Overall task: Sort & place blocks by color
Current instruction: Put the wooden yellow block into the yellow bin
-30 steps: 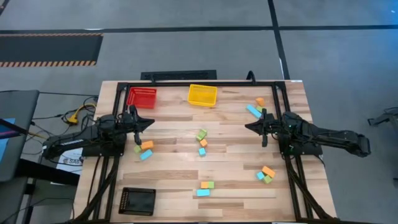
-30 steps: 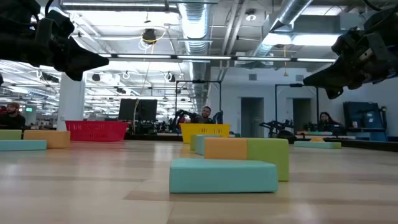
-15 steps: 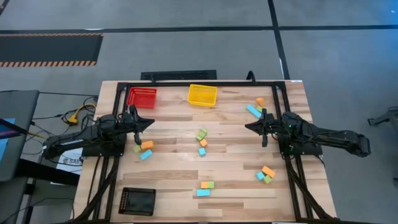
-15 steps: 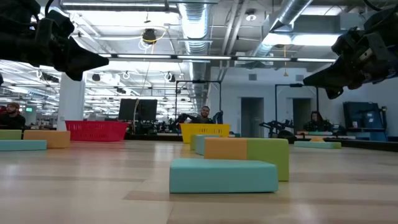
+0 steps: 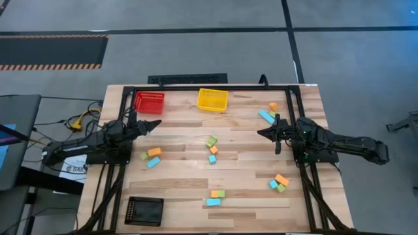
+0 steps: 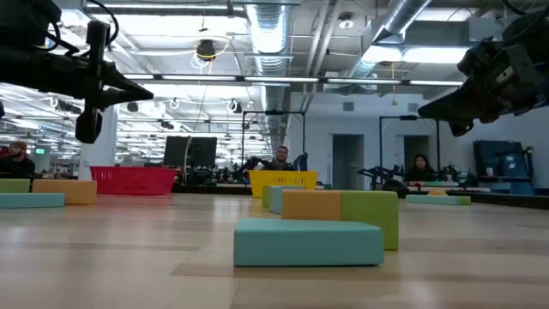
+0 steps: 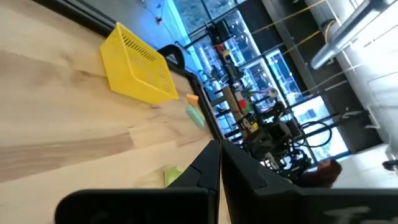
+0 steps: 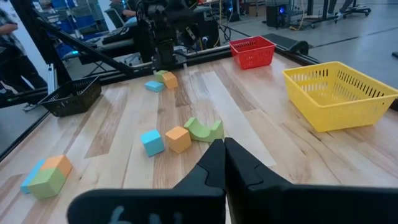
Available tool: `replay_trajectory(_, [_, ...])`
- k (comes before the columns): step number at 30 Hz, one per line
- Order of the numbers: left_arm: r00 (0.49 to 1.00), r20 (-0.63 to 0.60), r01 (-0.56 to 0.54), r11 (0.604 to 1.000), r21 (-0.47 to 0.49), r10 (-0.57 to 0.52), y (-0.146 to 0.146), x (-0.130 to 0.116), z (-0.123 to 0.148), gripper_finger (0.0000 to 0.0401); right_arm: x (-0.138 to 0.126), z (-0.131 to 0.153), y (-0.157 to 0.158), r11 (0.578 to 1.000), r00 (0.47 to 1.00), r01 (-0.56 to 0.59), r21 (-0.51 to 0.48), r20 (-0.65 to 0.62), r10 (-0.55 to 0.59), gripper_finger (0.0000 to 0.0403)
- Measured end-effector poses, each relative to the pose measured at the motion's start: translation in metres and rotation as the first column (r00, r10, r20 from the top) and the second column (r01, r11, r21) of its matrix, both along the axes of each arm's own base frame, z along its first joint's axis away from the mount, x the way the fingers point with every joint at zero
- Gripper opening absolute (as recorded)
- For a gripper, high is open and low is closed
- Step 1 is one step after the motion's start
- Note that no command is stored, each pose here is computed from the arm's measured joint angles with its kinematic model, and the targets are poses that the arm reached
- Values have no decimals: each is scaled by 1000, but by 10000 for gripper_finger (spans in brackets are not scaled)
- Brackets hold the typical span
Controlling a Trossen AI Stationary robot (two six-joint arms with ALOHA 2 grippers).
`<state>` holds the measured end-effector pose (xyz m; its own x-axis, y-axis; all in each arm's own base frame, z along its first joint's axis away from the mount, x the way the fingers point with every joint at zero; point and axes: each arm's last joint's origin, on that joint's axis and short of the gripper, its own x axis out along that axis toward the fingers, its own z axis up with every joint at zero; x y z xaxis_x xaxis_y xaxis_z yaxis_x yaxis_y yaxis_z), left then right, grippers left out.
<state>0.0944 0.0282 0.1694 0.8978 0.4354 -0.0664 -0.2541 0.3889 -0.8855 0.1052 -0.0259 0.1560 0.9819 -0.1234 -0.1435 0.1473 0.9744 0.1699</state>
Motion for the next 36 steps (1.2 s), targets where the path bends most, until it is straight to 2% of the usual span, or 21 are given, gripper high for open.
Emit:
replay_trajectory(5, [993, 107, -40, 999, -13, 41, 1, 1, 9, 0, 0, 1, 0, 1000, 1000, 0, -2, 6, 0, 12])
replay_trajectory(9, [994, 109, -29, 990, 140, 13, 2, 4, 18, 0, 0, 3, -1, 1000, 999, 11, -11, 35, -11, 12])
replay_trajectory(11, [999, 54, -17, 981, 192, 6, 3, 7, 26, 0, 0, 6, -2, 999, 997, 37, -22, 68, -36, 12])
replay_trajectory(13, [998, -61, 26, 964, 266, -10, 3, 12, 31, 0, 0, 8, -4, 996, 993, 84, -30, 90, -81, 13])
replay_trajectory(16, [963, -269, 138, 913, 385, -32, 5, 23, 43, 0, -1, 13, -7, 990, 982, 140, -33, 129, -135, 28])
replay_trajectory(18, [914, -403, 235, 874, 426, -49, 6, 32, 52, 0, -1, 17, -7, 988, 978, 155, -8, 144, -152, 50])
replay_trajectory(20, [846, -528, 358, 808, 467, -70, 7, 41, 63, 0, -1, 23, -7, 988, 977, 156, 5, 150, -155, 74])
replay_trajectory(23, [741, -666, 500, 729, 468, -82, 10, 56, 81, 3, 1, 34, -7, 988, 976, 154, 18, 152, -155, 112])
replay_trajectory(26, [624, -779, 594, 686, 420, -64, 13, 68, 94, 19, 6, 49, -6, 988, 976, 154, 13, 155, -154, 147])
replay_trajectory(29, [492, -869, 683, 643, 347, -53, 16, 77, 103, 52, 15, 61, -6, 986, 978, 167, 15, 124, -167, 174])
replay_trajectory(33, [335, -939, 751, 625, 212, -83, 16, 84, 106, 113, 29, 77, -7, 984, 981, 180, -17, 82, -178, 194])
replay_trajectory(36, [243, -962, 790, 601, 120, -128, 12, 89, 100, 163, 43, 85, -6, 983, 985, 172, -59, 40, -170, 203])
